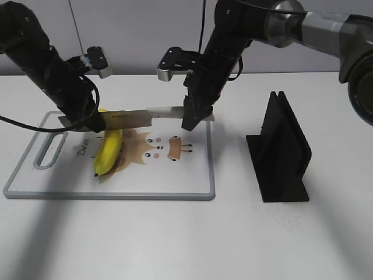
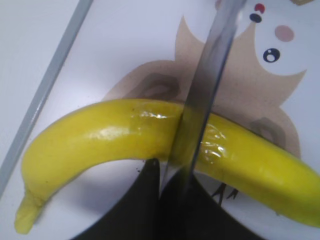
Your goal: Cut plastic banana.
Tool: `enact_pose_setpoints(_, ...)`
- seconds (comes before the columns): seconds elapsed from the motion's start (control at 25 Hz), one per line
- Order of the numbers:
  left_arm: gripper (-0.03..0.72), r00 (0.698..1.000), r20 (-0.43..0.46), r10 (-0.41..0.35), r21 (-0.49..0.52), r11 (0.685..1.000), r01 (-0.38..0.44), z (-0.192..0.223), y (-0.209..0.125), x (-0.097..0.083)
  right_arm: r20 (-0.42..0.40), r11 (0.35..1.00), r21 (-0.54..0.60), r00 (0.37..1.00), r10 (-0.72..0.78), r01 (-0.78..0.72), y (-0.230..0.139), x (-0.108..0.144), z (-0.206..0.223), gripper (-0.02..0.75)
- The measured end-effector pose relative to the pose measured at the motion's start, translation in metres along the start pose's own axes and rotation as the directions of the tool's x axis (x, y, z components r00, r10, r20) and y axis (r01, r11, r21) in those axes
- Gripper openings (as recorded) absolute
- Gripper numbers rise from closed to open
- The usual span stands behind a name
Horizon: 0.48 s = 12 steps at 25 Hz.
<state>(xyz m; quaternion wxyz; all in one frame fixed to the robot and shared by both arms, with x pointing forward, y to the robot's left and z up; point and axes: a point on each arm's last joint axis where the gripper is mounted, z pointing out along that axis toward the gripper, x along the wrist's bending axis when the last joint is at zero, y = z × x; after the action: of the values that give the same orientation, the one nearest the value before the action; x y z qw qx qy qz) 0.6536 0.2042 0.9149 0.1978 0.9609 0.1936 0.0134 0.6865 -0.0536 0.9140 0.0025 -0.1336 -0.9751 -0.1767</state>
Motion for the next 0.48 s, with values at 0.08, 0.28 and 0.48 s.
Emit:
enact_pose_setpoints(0.08, 0.048, 1.000, 0.000, 0.000, 0.000, 1.000, 0.000, 0.0000, 0.0000, 0.0000, 0.000, 1.000, -0.001, 1.000, 0.000, 0.000, 0.0001, 0.0000, 0.0000, 0.245)
enact_pose_setpoints(0.28, 0.048, 1.000, -0.003, 0.001, -0.001, 1.000, -0.001, -0.0010, 0.0004, 0.0000, 0.002, 1.000, 0.001, 1.000, -0.001, 0.001, 0.0000, -0.0002, 0.0000, 0.245)
enact_pose_setpoints(0.48, 0.048, 1.000, -0.025, 0.009, -0.009, 1.000, -0.009, -0.0095, 0.0026, -0.0015, 0.022, 1.000, 0.000, 1.000, -0.014, 0.014, 0.0025, 0.0004, -0.0078, 0.245)
